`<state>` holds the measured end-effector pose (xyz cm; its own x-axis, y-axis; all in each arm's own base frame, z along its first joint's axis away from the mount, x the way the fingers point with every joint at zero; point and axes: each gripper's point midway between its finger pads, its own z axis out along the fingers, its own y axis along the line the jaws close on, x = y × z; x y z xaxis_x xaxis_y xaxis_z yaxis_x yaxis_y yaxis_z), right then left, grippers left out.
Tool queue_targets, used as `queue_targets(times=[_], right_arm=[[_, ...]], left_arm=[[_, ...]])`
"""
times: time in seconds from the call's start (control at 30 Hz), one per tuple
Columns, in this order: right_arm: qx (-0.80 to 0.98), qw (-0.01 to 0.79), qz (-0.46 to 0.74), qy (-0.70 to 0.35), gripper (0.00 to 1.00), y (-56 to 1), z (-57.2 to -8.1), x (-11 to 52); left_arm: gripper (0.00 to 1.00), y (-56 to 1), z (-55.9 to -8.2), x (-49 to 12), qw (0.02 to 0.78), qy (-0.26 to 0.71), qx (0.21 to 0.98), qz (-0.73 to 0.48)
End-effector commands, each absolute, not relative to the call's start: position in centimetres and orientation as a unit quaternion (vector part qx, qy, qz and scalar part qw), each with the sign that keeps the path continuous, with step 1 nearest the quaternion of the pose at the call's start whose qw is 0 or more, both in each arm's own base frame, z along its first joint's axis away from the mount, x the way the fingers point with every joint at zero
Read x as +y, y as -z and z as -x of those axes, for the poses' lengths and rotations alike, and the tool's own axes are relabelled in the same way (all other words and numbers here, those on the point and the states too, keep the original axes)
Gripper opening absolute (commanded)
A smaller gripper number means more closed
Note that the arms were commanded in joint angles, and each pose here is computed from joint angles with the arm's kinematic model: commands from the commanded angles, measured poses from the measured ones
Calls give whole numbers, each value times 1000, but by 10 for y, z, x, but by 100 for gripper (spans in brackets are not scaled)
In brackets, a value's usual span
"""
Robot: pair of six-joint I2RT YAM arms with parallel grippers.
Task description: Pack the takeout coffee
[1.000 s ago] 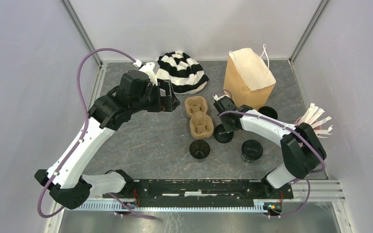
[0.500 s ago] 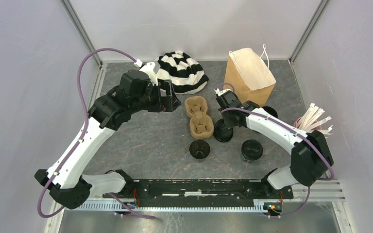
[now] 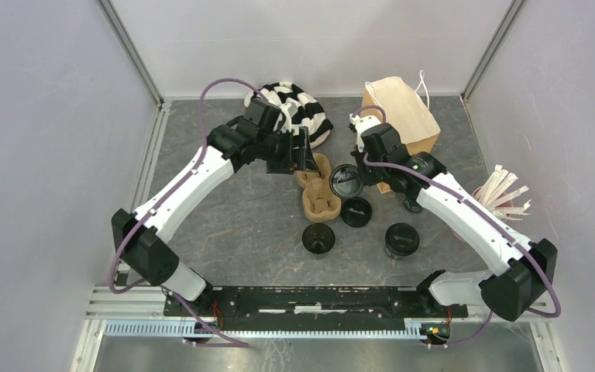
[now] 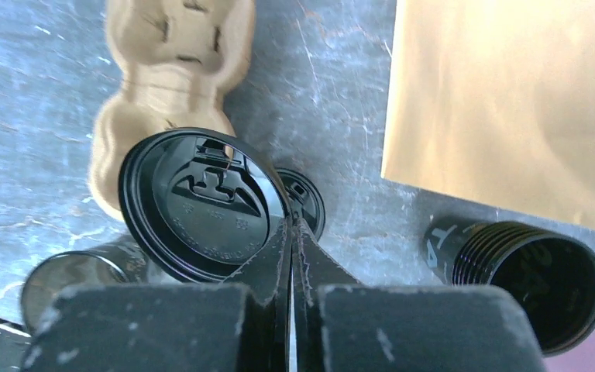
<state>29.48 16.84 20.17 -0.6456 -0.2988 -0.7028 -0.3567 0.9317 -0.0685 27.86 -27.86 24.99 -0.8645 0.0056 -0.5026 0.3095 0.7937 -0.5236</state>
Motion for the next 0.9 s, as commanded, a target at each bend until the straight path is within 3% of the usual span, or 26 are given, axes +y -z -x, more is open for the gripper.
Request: queue_targets(times=[0.0,0.23,0.87], right_arm=[[887,413,191,-77,0,-238,-302,183],[885,416,190,-85,0,-252,-312,193],[883,415,194,-103,0,-252,-321,207]], left_arm=[[82,-266,-282,-311,234,394,885,-85],[64,-253,-289,-322,230,384,891,-73],[29,-219,-320,-331,240,314,916,-75]])
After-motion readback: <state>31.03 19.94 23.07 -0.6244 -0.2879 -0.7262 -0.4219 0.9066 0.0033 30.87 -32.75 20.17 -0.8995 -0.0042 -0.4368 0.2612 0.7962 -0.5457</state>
